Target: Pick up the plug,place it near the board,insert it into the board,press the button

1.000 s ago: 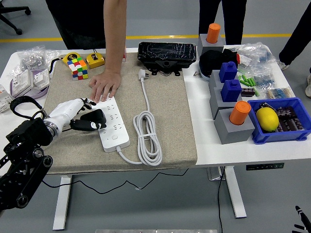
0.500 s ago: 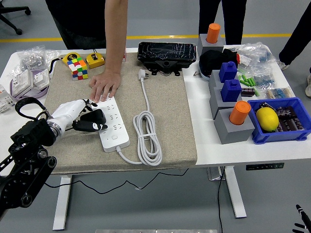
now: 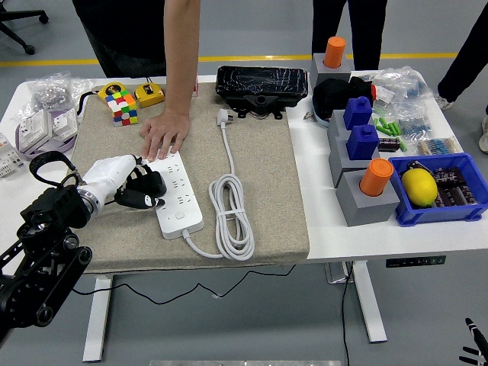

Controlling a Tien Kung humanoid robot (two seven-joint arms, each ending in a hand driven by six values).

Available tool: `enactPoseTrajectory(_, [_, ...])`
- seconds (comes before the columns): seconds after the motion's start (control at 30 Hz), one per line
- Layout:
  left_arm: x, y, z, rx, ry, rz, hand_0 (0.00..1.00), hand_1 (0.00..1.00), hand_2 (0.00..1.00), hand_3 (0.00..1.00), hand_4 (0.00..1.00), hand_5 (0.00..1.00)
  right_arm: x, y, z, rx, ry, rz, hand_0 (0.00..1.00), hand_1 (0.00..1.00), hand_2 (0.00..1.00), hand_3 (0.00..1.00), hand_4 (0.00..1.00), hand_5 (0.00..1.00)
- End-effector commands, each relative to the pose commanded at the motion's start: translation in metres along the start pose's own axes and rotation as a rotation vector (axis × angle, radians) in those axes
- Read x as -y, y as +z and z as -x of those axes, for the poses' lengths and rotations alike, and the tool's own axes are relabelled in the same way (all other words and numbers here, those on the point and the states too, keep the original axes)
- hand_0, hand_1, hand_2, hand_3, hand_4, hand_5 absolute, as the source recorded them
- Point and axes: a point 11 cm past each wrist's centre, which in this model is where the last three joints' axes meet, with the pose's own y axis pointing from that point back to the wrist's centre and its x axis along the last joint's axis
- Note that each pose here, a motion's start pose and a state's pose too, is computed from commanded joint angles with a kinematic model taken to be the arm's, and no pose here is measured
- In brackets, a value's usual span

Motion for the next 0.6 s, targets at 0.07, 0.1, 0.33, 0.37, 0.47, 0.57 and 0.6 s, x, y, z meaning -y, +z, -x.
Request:
enactPoseTrajectory(0.07, [0.0, 0.0012, -0.0018, -0.003, 0.014, 0.004, 0.283, 0.261, 0.505, 0.531, 0.99, 0.135, 0.0, -0.0002, -0.0002, 0.001, 0.0, 0.0, 0.804, 0.747, 0.727, 0.764, 0.998, 0.998])
enactPoseTrajectory(0.1, [0.0, 0.0021, -0.0031, -0.005, 0.024, 0.008, 0.283, 0.261, 0.505, 0.531, 0.99, 0.135, 0.0, -0.0001, -0.0003, 0.0, 0.001, 0.0, 0.804, 0.747, 0.727, 0.764, 0.998, 0.998])
enactPoseTrajectory(0.33, [0.0001, 0.0044, -0.0044, -0.007, 0.031, 0.011, 0.259, 0.174, 0.437, 0.514, 0.917, 0.073, 0.0, -0.0001, -0.0011, 0.002, 0.002, 0.0, 0.804, 0.747, 0.727, 0.764, 0.998, 0.998])
enactPoseTrajectory(0.37, [0.0, 0.0046, -0.0033, -0.005, 0.025, 0.011, 0.259, 0.174, 0.437, 0.514, 0.917, 0.073, 0.0, -0.0004, -0.0013, 0.003, 0.003, -0.001, 0.804, 0.747, 0.727, 0.764, 0.998, 0.998])
enactPoseTrajectory(0.47, [-0.0001, 0.0058, 0.0006, 0.001, 0.012, 0.014, 0.253, 0.164, 0.424, 0.512, 0.903, 0.061, 0.0, -0.0012, -0.0023, 0.006, 0.005, -0.003, 0.804, 0.747, 0.727, 0.763, 0.998, 0.998])
enactPoseTrajectory(0.57, [-0.0001, 0.0068, 0.0023, -0.002, 0.012, 0.017, 0.253, 0.164, 0.424, 0.512, 0.903, 0.061, 0.0001, -0.0016, -0.0029, 0.008, 0.007, -0.003, 0.804, 0.747, 0.727, 0.763, 0.998, 0.998])
enactPoseTrajectory(0.6, [-0.0001, 0.0071, 0.0016, -0.005, 0.017, 0.018, 0.253, 0.164, 0.424, 0.512, 0.903, 0.061, 0.0001, -0.0016, -0.0029, 0.008, 0.007, -0.003, 0.804, 0.747, 0.727, 0.763, 0.998, 0.998])
